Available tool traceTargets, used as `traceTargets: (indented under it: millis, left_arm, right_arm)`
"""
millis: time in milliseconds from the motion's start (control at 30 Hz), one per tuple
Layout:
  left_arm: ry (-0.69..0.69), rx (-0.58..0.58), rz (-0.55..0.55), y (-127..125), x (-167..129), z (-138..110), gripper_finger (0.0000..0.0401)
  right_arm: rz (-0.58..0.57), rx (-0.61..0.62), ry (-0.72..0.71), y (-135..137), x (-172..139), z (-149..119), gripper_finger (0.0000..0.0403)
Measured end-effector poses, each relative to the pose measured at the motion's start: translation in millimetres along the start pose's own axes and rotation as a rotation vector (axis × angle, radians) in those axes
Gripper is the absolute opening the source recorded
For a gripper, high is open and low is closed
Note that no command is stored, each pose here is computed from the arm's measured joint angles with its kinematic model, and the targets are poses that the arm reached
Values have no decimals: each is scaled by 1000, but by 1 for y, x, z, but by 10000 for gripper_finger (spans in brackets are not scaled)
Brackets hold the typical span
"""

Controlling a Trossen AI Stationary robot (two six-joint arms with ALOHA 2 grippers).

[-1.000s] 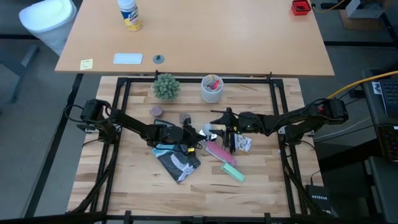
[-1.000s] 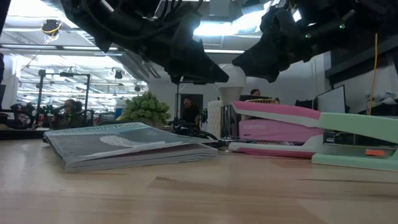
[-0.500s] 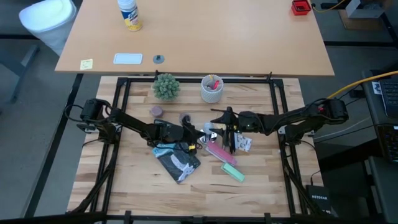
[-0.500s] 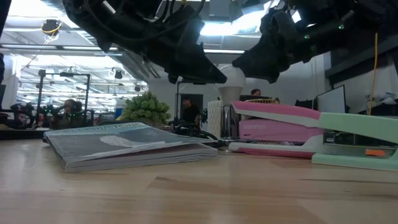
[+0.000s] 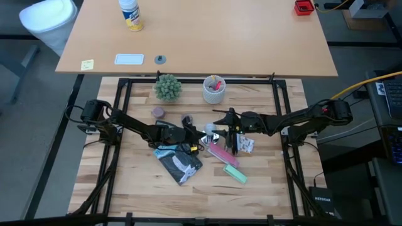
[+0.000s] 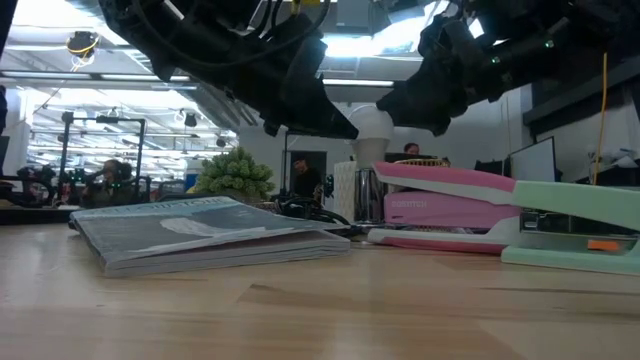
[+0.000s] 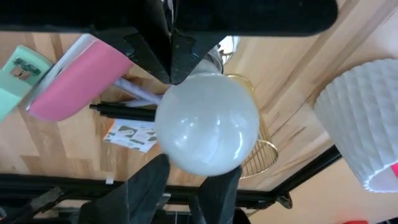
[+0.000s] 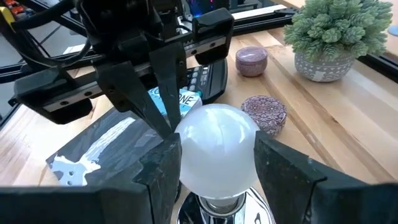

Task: Screw lightbulb
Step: Insert the white lightbulb into the silver lamp

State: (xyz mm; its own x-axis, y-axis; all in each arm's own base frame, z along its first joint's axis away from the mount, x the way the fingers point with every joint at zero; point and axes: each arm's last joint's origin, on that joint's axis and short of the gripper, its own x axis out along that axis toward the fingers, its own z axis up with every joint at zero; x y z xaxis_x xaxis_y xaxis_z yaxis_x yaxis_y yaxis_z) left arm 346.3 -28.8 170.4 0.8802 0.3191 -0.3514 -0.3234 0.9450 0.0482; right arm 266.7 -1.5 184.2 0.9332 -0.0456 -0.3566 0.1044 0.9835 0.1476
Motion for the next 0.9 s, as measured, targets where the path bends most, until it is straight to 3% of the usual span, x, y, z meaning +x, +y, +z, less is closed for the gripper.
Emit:
traceTargets:
  millis: [333, 900]
  left_arm:
    - [16, -19, 116, 5, 0, -3, 1]
    - [50, 14, 170, 7, -2, -5, 1]
  right_arm:
    - [77, 3, 98, 2, 0, -11, 200]
    - [33, 8, 135, 0, -3, -12, 200]
